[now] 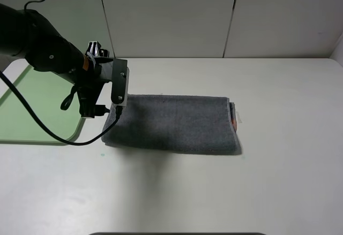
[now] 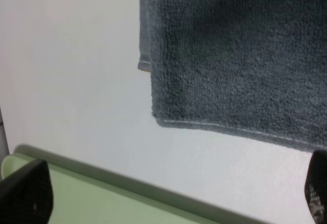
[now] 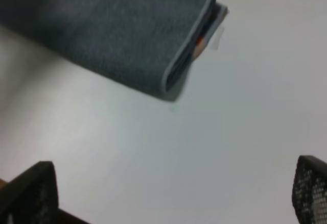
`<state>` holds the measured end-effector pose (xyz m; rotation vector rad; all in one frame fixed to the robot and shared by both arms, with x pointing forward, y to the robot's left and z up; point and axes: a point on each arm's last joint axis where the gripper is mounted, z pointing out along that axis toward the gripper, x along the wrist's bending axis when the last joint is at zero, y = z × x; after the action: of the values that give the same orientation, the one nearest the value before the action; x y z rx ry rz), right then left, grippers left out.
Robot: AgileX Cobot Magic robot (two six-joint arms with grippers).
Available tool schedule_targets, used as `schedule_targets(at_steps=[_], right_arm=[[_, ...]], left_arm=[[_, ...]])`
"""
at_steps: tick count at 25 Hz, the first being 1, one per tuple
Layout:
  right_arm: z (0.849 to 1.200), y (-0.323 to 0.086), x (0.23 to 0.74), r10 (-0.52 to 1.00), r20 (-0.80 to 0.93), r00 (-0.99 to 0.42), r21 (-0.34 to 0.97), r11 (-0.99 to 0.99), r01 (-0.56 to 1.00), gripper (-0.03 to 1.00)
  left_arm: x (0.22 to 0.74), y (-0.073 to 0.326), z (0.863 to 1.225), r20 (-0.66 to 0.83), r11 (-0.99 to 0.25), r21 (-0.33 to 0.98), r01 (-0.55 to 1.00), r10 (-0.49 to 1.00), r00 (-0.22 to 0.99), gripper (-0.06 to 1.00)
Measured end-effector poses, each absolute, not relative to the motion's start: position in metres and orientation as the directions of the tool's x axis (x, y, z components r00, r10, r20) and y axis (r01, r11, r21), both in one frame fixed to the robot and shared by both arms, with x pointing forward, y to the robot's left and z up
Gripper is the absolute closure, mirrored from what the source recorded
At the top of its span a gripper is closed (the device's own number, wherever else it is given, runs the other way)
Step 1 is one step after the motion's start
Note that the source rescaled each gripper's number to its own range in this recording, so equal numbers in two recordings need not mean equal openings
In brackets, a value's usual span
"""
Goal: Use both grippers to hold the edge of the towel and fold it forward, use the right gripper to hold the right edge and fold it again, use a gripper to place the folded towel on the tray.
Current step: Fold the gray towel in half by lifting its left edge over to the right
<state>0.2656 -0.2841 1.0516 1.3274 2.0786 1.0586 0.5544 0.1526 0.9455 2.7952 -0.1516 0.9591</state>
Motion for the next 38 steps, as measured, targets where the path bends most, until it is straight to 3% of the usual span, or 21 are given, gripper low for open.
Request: schedule_targets(at_steps=[11,17,26,38], right_arm=[[1.053,-0.288,0.258,0.913,0.033,-0.407,0.827,0.203,0.524,-0.03],[1.054,-0.298,0.236,0.962,0.037,-0.272,0.906,0.083,0.415,-0.03],[1.054,-0.296,0.235,0.998,0.046,-0.04,0.908,-0.025,0.418,-0.03],[1.054,-0.296,0.235,0.999,0.048,-0.024,0.908,-0.034,0.417,-0.03]], left_arm=[[0.554,0.153,0.945,0.616,-0.978,0.138,-0.154,-0.037,0.787,-0.06],[0.554,0.153,0.945,0.616,-0.978,0.138,-0.154,-0.037,0.787,-0.06],[0.554,0.153,0.945,0.616,-0.978,0.138,-0.154,-0.037,0.787,-0.06],[0.554,0.153,0.945,0.613,-0.979,0.136,-0.151,-0.037,0.789,-0.06]])
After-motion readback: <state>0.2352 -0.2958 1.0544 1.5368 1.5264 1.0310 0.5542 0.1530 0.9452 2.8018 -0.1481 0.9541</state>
